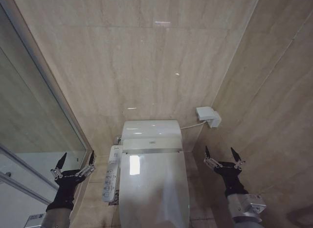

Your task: Open the toilet lid, clean the toilet bowl with a toilet brush, close the toilet lid, and flush.

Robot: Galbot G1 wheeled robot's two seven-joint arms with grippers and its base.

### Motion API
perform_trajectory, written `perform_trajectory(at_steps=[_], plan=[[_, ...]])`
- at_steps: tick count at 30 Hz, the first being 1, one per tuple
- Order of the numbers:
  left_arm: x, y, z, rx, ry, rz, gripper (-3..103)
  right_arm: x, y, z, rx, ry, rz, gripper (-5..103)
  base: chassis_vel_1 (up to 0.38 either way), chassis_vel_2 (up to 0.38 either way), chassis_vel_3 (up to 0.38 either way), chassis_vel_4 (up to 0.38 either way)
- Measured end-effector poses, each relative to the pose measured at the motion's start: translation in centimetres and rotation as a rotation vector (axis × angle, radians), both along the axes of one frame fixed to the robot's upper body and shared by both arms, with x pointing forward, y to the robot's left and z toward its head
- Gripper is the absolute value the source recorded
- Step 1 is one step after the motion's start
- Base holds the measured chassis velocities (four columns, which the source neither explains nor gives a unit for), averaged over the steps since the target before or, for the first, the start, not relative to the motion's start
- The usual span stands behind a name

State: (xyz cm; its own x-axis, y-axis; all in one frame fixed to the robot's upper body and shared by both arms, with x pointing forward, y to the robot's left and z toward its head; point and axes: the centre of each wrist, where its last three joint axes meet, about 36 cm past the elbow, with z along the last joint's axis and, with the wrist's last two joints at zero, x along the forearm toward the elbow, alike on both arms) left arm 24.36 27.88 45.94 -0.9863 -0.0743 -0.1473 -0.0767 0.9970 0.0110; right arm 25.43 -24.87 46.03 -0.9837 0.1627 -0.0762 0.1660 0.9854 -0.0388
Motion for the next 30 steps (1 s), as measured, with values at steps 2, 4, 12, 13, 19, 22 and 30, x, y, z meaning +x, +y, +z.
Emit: perform_trajectory(at_steps=[2,4,12,13,19,22,30], plan=[[0.00,0.04,-0.11,0.003,0.003,0.003,100,0.00,0.00,0.00,0.000,0.000,0.000,100,0.000,0.000,0.000,0.000],[0.01,0.06,-0.16,0.006,0.005,0.006,100,0.00,0.00,0.00,0.000,0.000,0.000,100,0.000,0.000,0.000,0.000],[0.01,0.07,-0.20,0.007,0.007,0.007,100,0.00,0.00,0.00,0.000,0.000,0.000,100,0.000,0.000,0.000,0.000],[0.01,0.07,-0.20,0.007,0.007,0.007,100,0.00,0.00,0.00,0.000,0.000,0.000,100,0.000,0.000,0.000,0.000],[0.02,0.08,-0.21,0.007,0.007,0.008,100,0.00,0.00,0.00,0.000,0.000,0.000,100,0.000,0.000,0.000,0.000],[0.02,0.08,-0.22,0.007,0.008,0.008,100,0.00,0.00,0.00,0.000,0.000,0.000,100,0.000,0.000,0.000,0.000],[0.02,0.09,-0.23,0.007,0.009,0.008,100,0.00,0.00,0.00,0.000,0.000,0.000,100,0.000,0.000,0.000,0.000]])
